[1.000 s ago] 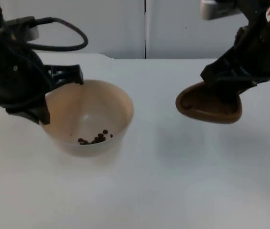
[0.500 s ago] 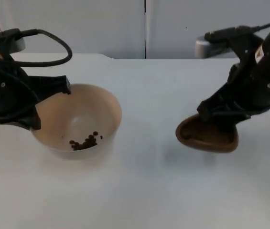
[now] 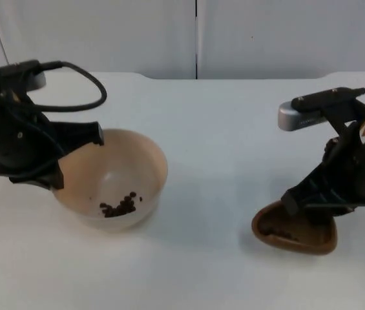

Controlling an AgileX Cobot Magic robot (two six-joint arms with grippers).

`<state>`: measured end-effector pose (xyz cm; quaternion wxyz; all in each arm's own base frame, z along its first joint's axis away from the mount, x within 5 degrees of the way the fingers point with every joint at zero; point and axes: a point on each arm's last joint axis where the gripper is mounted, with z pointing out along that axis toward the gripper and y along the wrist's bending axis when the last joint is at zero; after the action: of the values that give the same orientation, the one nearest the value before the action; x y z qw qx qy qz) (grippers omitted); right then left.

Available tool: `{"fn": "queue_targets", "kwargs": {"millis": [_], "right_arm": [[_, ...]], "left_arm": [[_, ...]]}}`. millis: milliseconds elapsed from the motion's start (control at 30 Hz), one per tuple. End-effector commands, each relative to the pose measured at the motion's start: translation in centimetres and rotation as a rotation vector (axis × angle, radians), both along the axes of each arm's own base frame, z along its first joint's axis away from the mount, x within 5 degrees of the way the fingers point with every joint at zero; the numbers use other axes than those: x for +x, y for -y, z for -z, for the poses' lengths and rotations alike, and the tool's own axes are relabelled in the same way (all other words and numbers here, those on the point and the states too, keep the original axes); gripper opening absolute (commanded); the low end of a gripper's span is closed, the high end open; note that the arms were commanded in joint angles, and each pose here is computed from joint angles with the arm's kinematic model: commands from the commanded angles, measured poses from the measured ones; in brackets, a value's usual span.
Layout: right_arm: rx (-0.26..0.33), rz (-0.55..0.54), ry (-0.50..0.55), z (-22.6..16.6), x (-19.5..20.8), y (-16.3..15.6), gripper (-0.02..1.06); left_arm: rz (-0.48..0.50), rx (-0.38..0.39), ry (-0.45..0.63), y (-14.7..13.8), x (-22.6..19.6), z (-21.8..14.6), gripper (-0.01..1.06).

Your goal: Pick up the bowl with the left hand and pour the coffee beans from the cup into the bowl with the right hand.

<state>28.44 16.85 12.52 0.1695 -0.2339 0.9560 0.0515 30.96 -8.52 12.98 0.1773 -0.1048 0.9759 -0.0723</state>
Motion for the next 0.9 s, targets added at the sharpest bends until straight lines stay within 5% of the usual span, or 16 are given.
{"fn": "queue_targets", "kwargs": {"millis": [0, 867], "right_arm": [[0.009, 0.006, 0.012, 0.1, 0.1, 0.0, 0.0], [0.007, 0.045, -0.02, 2.5, 0.3, -0.1, 0.0]], "left_arm": [[-0.004, -0.003, 0.006, 0.0, 0.2, 0.5, 0.0], [-0.003, 0.005, -0.02, 0.0, 0.1, 1.2, 0.0]]}}
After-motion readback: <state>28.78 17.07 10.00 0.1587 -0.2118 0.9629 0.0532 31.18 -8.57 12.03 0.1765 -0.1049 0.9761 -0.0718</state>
